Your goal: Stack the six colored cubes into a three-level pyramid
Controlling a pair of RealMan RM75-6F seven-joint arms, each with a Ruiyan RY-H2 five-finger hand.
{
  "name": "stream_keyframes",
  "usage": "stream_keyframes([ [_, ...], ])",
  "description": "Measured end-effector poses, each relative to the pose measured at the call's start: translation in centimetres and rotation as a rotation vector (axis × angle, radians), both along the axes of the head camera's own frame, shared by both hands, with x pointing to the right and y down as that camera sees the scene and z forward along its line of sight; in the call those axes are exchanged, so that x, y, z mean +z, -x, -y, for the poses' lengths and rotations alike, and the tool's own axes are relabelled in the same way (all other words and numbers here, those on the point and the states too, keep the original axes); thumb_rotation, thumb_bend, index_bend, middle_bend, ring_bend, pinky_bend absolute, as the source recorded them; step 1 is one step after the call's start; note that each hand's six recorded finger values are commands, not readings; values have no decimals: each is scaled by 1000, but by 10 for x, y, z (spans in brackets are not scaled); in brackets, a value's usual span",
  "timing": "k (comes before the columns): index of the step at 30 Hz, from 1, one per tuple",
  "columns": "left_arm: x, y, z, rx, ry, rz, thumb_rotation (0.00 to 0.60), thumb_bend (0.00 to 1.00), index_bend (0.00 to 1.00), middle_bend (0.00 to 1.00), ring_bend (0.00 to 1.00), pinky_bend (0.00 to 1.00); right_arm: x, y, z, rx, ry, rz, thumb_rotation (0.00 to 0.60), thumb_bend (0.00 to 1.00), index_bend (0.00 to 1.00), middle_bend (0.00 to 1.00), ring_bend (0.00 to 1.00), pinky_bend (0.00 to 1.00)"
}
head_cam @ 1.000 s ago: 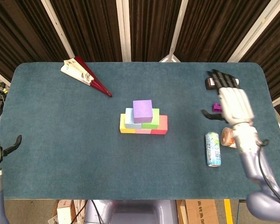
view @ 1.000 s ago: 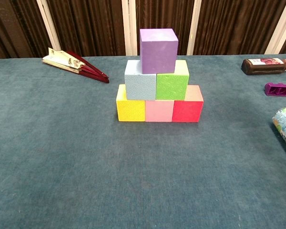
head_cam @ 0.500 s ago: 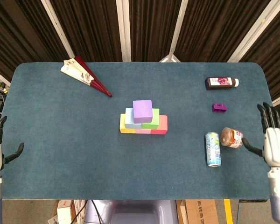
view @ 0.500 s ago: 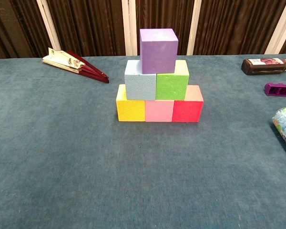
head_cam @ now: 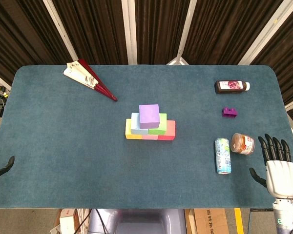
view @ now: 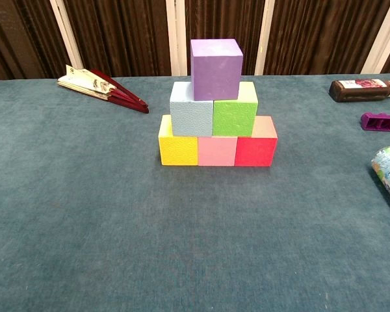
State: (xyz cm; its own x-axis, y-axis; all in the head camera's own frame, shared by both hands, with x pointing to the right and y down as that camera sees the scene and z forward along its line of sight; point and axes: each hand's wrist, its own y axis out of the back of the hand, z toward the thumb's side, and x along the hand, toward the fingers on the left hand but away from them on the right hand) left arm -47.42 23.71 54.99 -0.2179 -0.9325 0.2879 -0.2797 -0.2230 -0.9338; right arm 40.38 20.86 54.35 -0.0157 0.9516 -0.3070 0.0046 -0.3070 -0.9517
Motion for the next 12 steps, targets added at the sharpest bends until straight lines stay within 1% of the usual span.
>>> stream_keyframes([
  [3,-1,1,-1,6,1,-3,600,354,62,0,0,0,-1,-1,0,-5,-18,-13,600,251,39,60,22,0],
  [5,-1,0,0,11,0,-3,600,354,61,0,0,0,-1,-1,-2,-2,-14,-19,600,251,39,60,22,0],
  [12,0,1,-2,39,42,17,600,354,62,0,0,0,3,-1,-6,-14,30,-27,600,251,39,60,22,0],
])
